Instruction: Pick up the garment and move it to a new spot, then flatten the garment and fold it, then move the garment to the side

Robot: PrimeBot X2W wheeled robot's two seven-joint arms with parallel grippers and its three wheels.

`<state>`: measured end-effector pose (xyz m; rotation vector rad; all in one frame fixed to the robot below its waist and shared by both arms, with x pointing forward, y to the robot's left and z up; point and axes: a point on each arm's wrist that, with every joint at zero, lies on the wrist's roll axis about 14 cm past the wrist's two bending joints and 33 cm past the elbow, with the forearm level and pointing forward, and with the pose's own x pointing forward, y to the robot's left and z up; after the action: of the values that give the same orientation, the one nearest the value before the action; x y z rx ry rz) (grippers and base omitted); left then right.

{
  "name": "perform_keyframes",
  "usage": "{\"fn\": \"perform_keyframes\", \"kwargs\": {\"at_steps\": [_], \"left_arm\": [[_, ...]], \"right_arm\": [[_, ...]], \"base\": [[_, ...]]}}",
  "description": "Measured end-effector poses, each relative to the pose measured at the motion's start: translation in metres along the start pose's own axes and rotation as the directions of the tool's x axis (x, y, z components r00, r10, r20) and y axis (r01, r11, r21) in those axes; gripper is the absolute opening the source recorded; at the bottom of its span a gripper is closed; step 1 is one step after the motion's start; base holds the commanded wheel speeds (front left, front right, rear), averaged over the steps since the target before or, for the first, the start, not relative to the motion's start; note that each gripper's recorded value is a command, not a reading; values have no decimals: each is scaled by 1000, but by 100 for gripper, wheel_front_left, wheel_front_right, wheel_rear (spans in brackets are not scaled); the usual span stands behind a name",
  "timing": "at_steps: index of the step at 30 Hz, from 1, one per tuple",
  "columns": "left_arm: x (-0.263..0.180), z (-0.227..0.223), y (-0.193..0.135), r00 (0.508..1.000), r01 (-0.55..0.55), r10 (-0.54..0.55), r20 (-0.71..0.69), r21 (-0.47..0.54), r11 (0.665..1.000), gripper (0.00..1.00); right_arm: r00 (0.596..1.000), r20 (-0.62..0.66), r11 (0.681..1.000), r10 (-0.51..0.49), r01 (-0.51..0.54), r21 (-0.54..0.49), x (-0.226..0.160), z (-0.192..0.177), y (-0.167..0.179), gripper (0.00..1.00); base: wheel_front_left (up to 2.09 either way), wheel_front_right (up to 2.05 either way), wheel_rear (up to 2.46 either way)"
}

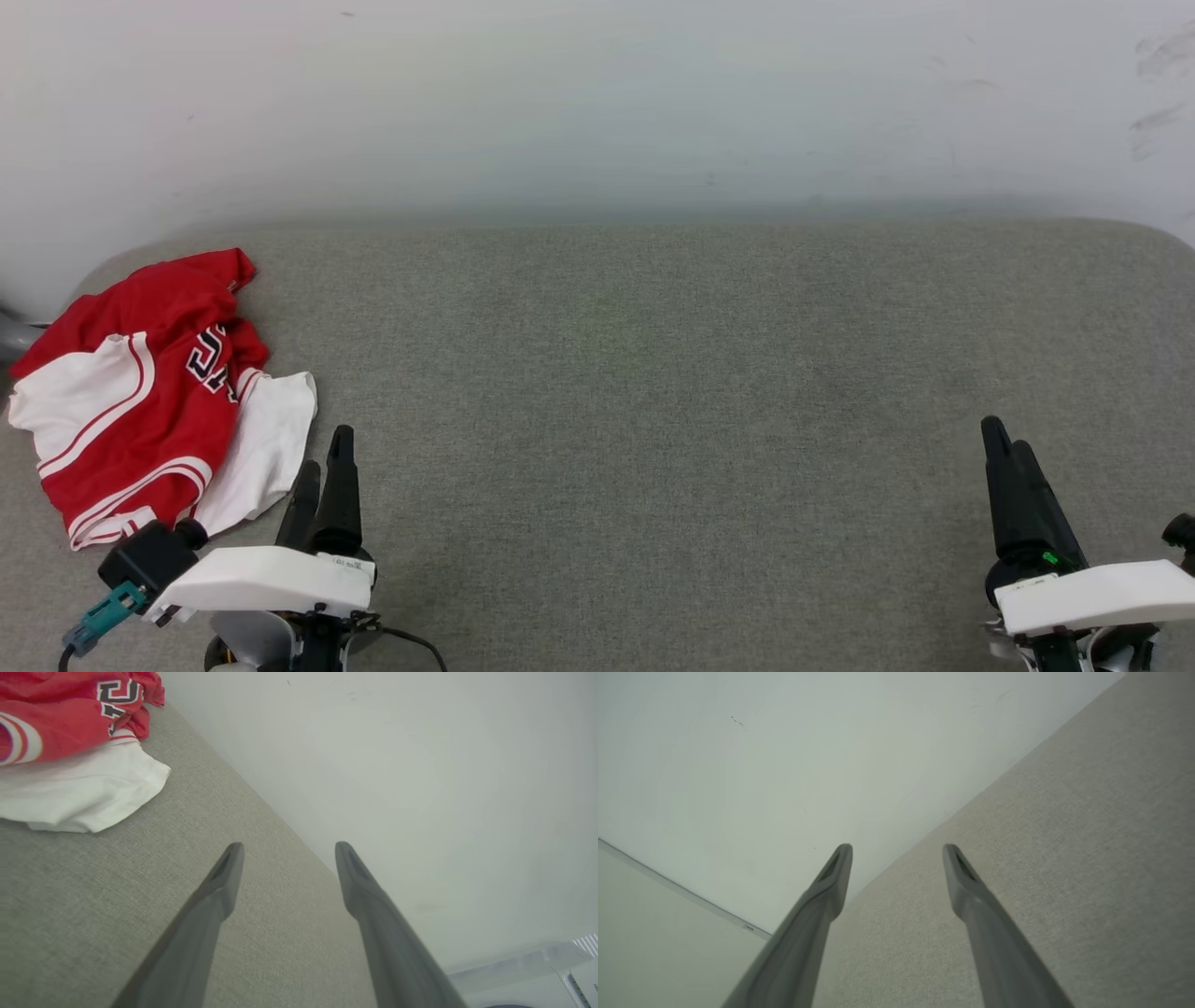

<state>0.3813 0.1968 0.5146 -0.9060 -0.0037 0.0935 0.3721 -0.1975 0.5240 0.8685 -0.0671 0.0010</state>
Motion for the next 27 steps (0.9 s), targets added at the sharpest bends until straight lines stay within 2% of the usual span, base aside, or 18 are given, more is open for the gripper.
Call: {"fn": "perform_keyframes", "kwargs": {"at_steps": [13, 27], "left_arm": [[-1, 2, -9, 999, 11, -18, 34, 212, 977, 100], [-2, 3, -18, 997, 25, -56, 60, 423, 906, 100]], "right_arm": [[1000, -3, 977, 27, -28, -213, -5, -4, 6, 100], [997, 3, 915, 71, -64, -399, -4, -3, 16, 100]], "base": [[0, 0, 0], [0, 0, 0]]}}
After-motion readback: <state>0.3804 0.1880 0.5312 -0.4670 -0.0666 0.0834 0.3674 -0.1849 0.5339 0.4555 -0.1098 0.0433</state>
